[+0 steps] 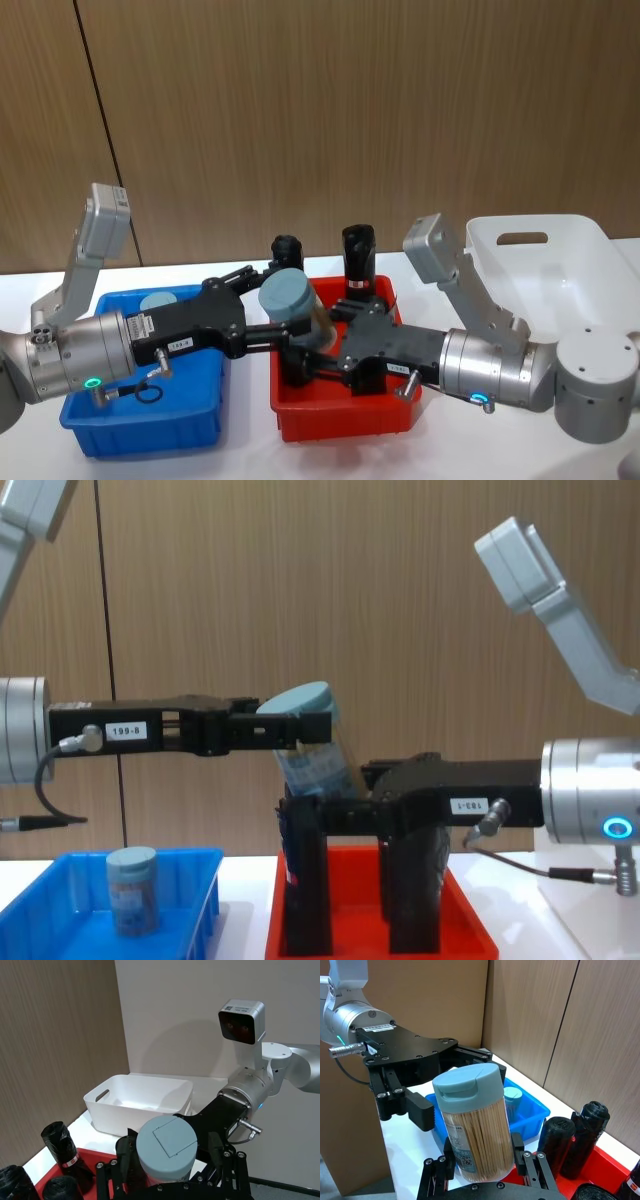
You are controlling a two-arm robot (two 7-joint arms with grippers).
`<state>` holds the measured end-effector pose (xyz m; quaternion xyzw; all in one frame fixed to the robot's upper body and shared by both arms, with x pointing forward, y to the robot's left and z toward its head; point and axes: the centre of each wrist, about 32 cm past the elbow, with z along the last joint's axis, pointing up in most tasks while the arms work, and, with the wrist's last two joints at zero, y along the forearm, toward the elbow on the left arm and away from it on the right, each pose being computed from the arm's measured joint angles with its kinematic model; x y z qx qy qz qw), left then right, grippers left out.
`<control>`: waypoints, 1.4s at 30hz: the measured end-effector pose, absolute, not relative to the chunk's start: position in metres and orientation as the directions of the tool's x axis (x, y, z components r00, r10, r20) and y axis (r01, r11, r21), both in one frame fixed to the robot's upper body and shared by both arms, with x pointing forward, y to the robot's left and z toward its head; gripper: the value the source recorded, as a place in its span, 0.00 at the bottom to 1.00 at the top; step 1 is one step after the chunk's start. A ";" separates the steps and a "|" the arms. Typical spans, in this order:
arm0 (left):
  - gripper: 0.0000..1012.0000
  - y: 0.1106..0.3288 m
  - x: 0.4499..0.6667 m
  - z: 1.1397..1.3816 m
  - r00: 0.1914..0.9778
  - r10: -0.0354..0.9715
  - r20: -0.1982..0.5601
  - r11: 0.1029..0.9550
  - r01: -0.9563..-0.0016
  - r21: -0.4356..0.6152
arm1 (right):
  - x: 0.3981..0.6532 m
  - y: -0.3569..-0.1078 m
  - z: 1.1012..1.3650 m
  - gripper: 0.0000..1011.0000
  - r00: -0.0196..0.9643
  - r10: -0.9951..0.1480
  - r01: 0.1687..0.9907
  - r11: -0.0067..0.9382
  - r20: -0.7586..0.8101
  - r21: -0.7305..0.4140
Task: Pick the cotton swabs from the blue box and place them into the white box.
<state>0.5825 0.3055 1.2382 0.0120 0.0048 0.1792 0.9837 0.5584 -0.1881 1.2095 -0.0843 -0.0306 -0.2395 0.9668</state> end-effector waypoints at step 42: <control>0.99 0.306 0.582 1.238 0.935 0.354 -0.005 0.935 -0.354 0.025 | 0.552 -0.263 1.213 0.65 0.743 -0.667 0.669 0.741 0.052 -0.061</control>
